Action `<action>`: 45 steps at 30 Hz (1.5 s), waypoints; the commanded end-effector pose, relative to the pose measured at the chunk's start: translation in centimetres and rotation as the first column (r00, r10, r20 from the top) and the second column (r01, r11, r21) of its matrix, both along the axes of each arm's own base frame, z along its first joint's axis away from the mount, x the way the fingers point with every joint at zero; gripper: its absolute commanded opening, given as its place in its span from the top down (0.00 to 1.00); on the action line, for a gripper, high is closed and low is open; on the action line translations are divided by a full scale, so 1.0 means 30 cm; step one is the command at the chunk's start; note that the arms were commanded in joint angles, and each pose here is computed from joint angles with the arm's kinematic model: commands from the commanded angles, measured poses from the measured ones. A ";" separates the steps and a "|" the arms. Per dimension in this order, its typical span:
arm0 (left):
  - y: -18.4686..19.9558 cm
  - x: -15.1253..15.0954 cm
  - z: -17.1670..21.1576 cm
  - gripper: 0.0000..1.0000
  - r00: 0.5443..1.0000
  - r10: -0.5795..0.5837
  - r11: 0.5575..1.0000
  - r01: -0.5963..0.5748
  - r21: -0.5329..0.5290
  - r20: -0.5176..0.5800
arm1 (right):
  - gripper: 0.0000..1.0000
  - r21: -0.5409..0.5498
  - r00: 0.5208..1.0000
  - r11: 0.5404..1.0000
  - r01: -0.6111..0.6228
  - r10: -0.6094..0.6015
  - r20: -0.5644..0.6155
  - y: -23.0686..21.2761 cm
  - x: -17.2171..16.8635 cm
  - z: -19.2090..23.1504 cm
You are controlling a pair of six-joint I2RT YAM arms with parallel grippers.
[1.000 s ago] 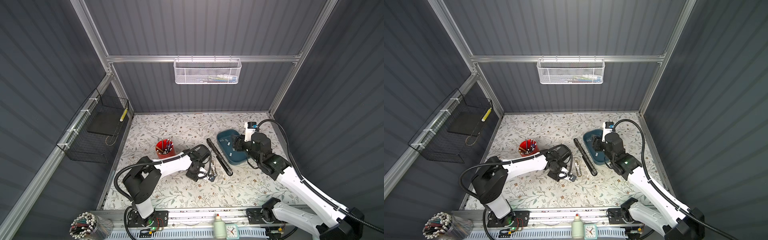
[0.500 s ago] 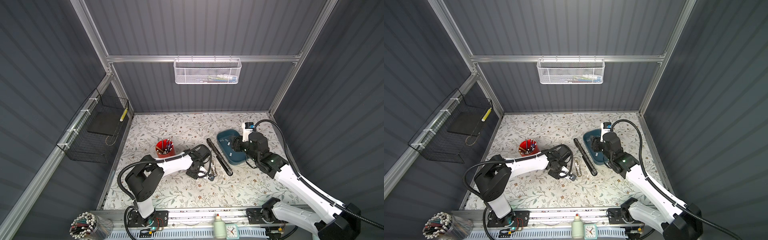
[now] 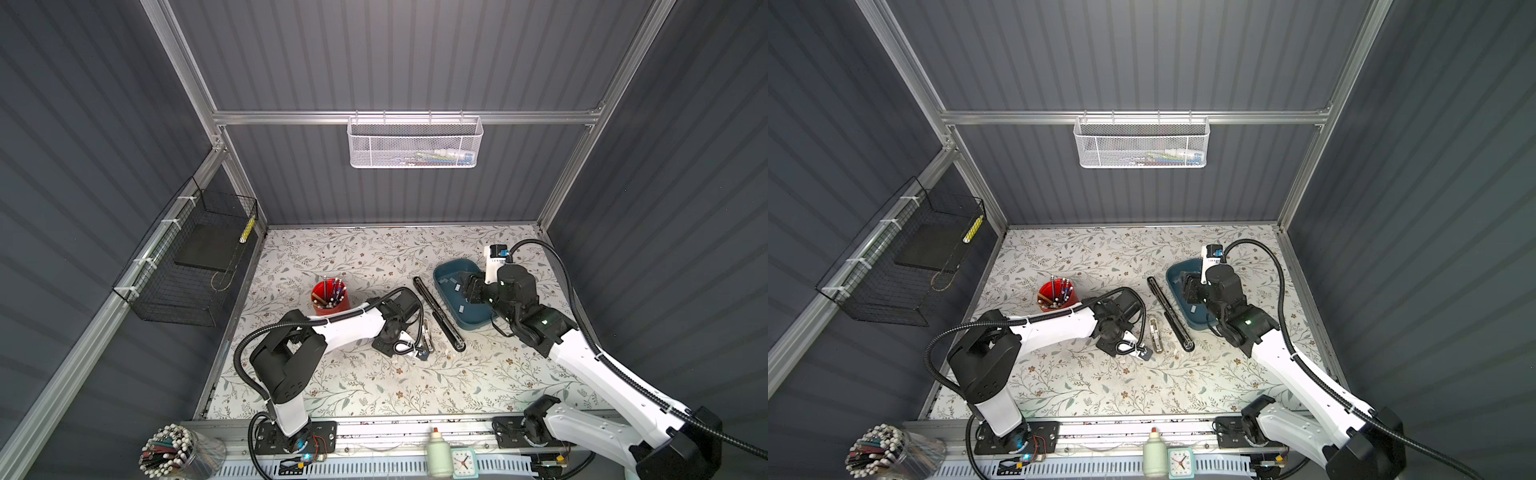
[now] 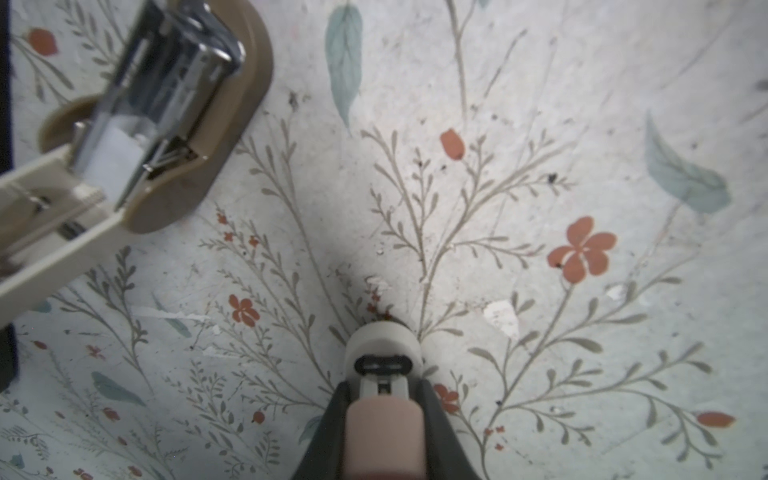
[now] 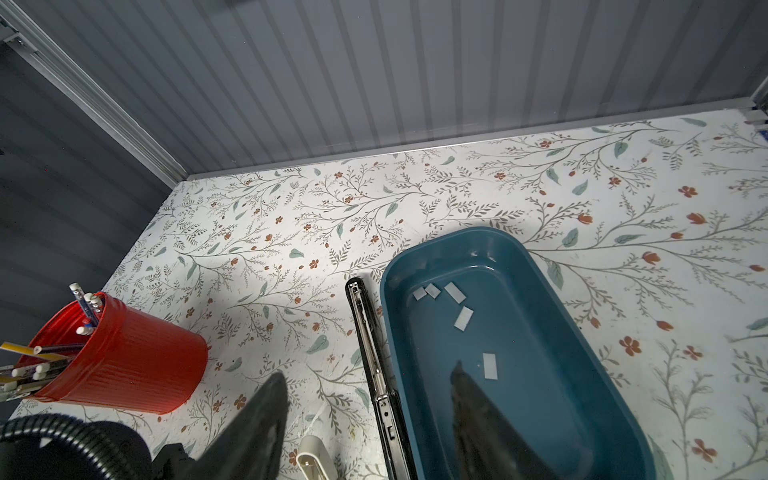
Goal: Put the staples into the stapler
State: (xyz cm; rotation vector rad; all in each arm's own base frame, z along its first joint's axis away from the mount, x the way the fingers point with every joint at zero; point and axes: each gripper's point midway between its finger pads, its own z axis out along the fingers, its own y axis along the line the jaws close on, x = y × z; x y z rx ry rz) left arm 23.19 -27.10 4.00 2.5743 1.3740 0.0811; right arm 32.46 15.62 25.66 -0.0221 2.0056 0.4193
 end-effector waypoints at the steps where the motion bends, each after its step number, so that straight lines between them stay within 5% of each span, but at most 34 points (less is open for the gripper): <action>1: -0.028 0.031 0.168 1.00 0.999 -0.029 0.991 0.034 -0.128 0.038 | 0.36 0.010 1.000 1.000 0.008 -0.008 0.004 -0.013 -0.012 0.012; 4: -0.084 0.100 0.348 1.00 0.992 0.098 0.931 -0.062 -0.358 0.085 | 0.36 0.025 1.000 1.000 0.000 0.000 0.019 -0.012 -0.021 0.026; 8: -0.154 0.154 0.560 1.00 0.961 0.264 0.760 -0.155 -0.631 0.083 | 0.32 0.064 0.997 0.996 -0.063 0.060 0.048 0.015 -0.047 0.053; 14: -0.172 0.177 0.684 1.00 0.928 0.373 0.593 -0.212 -0.776 0.031 | 0.35 0.146 0.966 0.957 -0.252 0.240 0.097 0.112 -0.126 0.127; 25: -0.204 0.095 0.743 1.00 0.960 0.274 0.548 -0.209 -0.810 -0.062 | 0.44 0.249 0.891 0.858 -0.450 0.449 0.065 0.279 -0.199 0.144; 45: -0.197 0.068 0.788 1.00 0.959 0.267 0.526 -0.225 -0.820 -0.092 | 0.51 0.230 0.864 0.841 -0.489 0.503 -0.001 0.378 -0.178 0.059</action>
